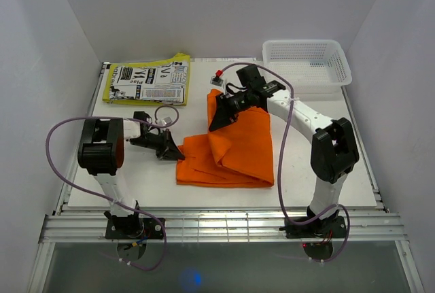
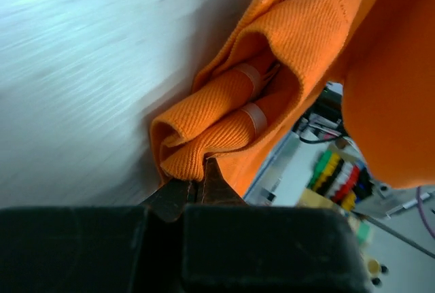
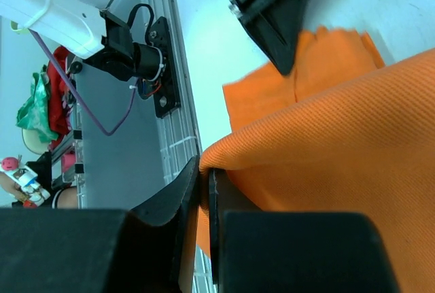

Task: Fold and stack the trousers
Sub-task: Fold the trousers

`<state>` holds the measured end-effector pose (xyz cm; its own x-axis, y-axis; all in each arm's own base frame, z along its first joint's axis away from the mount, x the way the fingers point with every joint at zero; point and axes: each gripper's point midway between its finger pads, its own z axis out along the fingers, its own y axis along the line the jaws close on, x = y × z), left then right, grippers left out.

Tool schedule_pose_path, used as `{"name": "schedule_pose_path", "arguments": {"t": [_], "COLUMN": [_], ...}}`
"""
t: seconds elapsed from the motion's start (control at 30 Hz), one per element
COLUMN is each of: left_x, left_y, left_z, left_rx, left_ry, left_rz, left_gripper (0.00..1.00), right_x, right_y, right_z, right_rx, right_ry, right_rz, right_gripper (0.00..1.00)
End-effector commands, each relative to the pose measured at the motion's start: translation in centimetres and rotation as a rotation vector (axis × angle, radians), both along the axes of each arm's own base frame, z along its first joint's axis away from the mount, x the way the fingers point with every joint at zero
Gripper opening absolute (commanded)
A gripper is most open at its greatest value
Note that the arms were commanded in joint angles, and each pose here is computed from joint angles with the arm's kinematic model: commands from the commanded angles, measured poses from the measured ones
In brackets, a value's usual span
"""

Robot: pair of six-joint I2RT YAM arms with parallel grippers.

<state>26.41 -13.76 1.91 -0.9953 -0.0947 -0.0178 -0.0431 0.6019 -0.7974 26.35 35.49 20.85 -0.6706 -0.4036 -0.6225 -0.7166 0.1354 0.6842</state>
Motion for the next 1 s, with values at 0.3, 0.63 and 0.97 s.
{"name": "schedule_pose_path", "arguments": {"t": [0.3, 0.63, 0.97], "left_x": [2.0, 1.9, 1.4], "left_y": [-2.8, -2.8, -2.7], "left_z": [-2.3, -1.8, -1.7], "left_rx": [-0.029, -0.029, -0.024], "left_ry": [0.068, 0.03, 0.029], "left_rz": [0.068, 0.095, 0.118], "left_gripper": [0.0, 0.0, 0.0], "right_x": [-1.8, -1.5, -0.6], "right_y": [4.3, 5.8, 9.0], "right_z": [-2.7, -7.5, -7.1], "right_rx": [-0.037, -0.1, -0.044], "right_ry": [0.097, 0.268, 0.289], "right_rz": [-0.009, -0.075, -0.066], "right_gripper": [0.08, 0.08, 0.08]}}
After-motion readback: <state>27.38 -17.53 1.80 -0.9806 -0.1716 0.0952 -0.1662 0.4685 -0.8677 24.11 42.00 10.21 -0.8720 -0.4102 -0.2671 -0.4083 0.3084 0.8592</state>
